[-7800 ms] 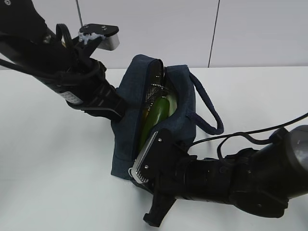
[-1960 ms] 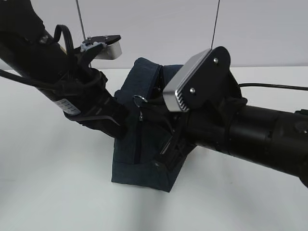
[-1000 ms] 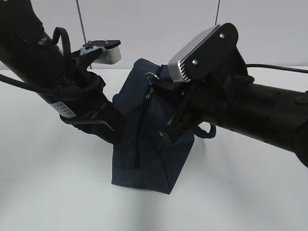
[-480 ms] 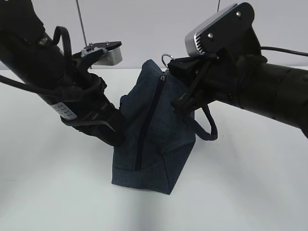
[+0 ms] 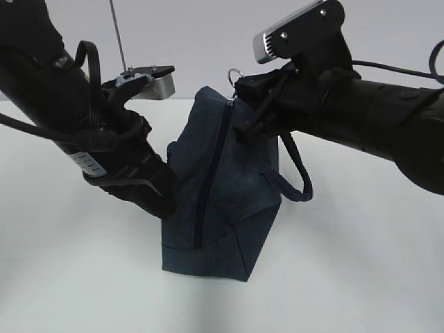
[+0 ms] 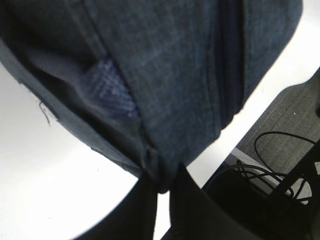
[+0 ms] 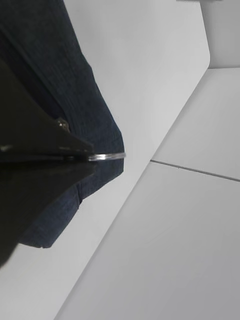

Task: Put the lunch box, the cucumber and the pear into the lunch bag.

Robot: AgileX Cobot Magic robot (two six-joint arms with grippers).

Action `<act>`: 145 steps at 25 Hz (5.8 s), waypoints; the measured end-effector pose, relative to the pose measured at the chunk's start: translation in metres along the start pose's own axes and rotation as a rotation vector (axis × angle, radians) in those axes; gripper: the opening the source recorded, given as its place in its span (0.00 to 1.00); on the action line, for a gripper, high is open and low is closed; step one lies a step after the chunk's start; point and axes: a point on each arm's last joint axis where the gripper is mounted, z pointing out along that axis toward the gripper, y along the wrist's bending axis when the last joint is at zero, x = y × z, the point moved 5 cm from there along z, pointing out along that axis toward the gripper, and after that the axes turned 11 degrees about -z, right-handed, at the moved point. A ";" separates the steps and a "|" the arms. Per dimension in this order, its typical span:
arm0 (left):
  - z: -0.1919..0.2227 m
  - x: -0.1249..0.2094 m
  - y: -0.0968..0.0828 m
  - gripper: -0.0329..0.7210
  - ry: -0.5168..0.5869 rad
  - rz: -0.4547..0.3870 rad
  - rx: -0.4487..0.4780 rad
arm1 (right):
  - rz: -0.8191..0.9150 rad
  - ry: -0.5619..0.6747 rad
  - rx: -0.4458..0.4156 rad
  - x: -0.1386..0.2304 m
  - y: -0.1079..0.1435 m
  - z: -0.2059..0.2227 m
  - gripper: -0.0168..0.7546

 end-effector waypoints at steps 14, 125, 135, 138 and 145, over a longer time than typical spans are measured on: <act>0.000 0.001 0.001 0.05 0.007 0.003 -0.004 | 0.179 -0.056 -0.118 0.005 -0.027 0.007 0.02; -0.012 -0.133 0.016 0.13 -0.489 -0.006 -0.083 | 0.549 0.025 -0.513 0.064 -0.096 0.100 0.02; -0.012 -0.130 0.017 0.08 -0.463 0.006 -0.094 | 0.610 0.020 -0.508 0.064 -0.101 0.098 0.02; -0.018 -0.128 0.014 0.08 -0.462 0.010 -0.090 | 0.632 0.014 -0.488 0.069 -0.113 0.094 0.02; -0.034 -0.122 0.005 0.08 -0.472 0.031 -0.084 | 0.647 0.002 -0.514 0.069 -0.116 0.088 0.02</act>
